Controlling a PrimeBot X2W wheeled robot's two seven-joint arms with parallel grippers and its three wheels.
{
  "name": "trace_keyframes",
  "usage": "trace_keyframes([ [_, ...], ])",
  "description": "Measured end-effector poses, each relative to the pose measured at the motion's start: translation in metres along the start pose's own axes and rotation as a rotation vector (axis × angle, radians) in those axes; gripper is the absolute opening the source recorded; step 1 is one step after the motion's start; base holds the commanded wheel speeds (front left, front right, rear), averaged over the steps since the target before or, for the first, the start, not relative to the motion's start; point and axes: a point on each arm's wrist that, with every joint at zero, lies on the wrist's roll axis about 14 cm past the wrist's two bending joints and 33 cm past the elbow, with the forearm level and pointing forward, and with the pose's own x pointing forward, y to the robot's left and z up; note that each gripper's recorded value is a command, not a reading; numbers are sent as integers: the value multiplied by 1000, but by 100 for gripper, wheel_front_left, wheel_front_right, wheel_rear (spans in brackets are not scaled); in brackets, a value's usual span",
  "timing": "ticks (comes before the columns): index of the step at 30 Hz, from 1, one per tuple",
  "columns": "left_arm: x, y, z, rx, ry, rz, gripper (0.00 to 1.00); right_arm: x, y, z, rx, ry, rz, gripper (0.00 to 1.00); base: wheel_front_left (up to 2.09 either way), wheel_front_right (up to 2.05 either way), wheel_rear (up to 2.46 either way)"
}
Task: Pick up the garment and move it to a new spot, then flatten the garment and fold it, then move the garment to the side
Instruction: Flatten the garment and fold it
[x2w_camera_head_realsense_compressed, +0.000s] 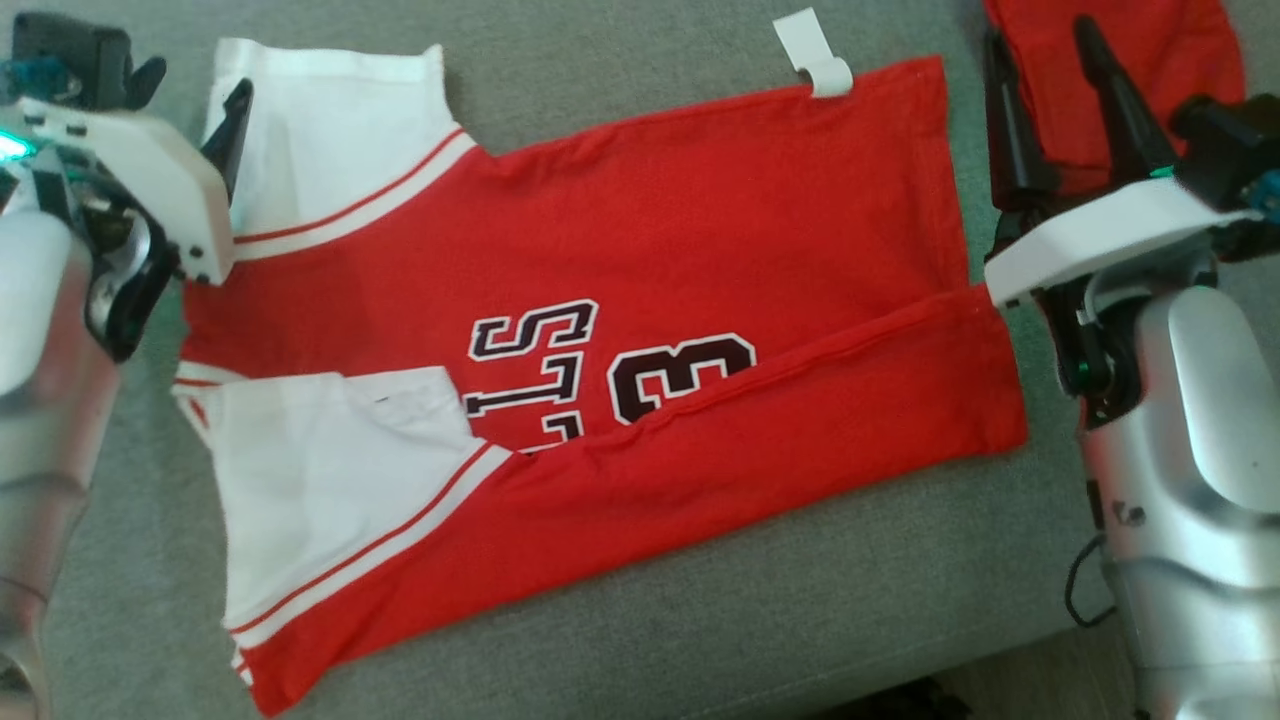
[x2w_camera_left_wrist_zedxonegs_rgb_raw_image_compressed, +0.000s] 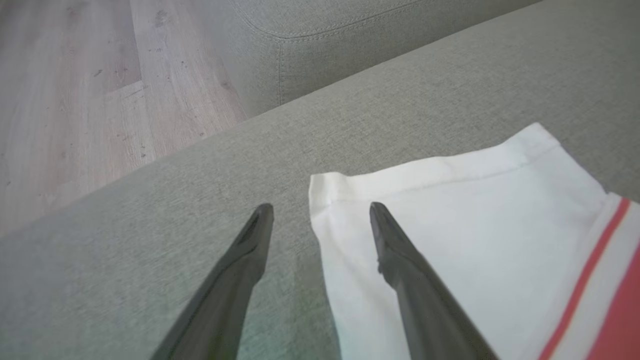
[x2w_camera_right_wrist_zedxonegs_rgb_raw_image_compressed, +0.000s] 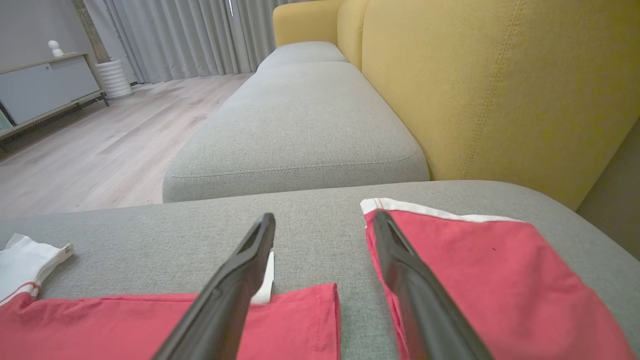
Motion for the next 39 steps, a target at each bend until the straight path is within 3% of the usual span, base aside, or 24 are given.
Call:
trace_keyframes([
  [7,21,-10,-3,6,33,-44,100,5,-8,-8,-9,15,-16,100,0,0,0],
  [17,33,2,-14,-2,119,-21,100,5,-12,-14,-11,17,-27,100,0,0,0],
  [21,31,-8,-16,-53,178,-66,98,6,-12,-15,-10,19,-28,100,0,0,0],
  [23,29,-14,-16,-76,196,-94,0,6,-12,-14,-9,16,-27,100,0,0,0],
  [31,14,-26,-8,-66,103,-130,0,11,-9,-7,-26,12,-14,100,0,0,0],
  [39,-24,-30,40,-2,-157,-128,0,10,-12,-14,-68,88,3,100,0,0,0],
])
